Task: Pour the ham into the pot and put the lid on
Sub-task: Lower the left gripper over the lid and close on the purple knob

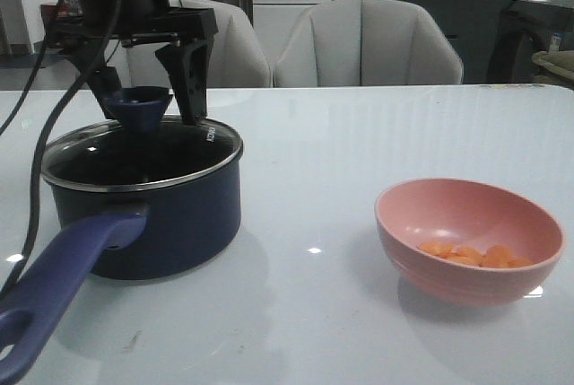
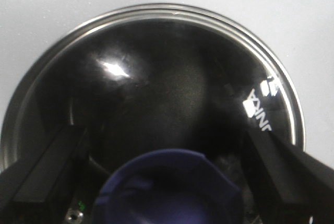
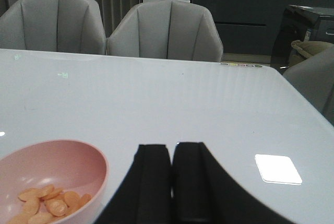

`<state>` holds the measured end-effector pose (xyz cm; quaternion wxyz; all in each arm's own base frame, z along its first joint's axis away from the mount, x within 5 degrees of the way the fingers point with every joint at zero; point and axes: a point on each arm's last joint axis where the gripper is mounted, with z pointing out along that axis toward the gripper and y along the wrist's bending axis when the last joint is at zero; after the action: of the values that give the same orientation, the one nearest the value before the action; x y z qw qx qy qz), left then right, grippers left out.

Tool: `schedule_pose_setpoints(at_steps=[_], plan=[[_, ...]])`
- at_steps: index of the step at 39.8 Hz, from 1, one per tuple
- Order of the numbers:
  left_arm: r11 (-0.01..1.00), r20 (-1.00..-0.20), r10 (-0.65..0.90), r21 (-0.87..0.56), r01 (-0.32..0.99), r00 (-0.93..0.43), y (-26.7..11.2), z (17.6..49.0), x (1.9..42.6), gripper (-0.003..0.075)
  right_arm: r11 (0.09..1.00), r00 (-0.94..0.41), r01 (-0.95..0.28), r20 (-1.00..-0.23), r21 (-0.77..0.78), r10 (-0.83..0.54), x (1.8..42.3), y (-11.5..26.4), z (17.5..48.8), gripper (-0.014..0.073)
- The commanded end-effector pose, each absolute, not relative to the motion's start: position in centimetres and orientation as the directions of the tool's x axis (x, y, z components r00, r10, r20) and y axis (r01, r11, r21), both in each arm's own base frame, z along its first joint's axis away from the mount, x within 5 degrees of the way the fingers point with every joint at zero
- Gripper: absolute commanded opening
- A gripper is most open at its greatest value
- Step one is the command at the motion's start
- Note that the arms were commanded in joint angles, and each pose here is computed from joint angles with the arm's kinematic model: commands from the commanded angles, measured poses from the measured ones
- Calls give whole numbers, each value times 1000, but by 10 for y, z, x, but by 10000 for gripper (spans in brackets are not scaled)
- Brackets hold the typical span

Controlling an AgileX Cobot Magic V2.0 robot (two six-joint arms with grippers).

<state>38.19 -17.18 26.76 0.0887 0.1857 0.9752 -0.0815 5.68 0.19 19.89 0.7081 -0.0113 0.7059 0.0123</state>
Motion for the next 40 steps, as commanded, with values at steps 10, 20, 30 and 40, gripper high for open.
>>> schedule_pose_setpoints(at_steps=[10, 20, 30, 40], plan=[[911, -229, 336, -169, 377, -913, -174, 295, 371, 620, 1000, 90, -27, -996, -4, -2, 55, 2, 203, 148], [915, -198, 343, -151, 375, -918, -171, 286, 370, 620, 1000, 90, -27, -996, -4, -2, 55, 2, 203, 148], [918, -178, 350, -130, 375, -920, -168, 281, 367, 619, 1000, 90, -27, -996, -4, -2, 55, 2, 203, 148], [915, -197, 347, -146, 377, -917, -169, 290, 363, 619, 1000, 90, -27, -996, -4, -2, 55, 2, 203, 148]])
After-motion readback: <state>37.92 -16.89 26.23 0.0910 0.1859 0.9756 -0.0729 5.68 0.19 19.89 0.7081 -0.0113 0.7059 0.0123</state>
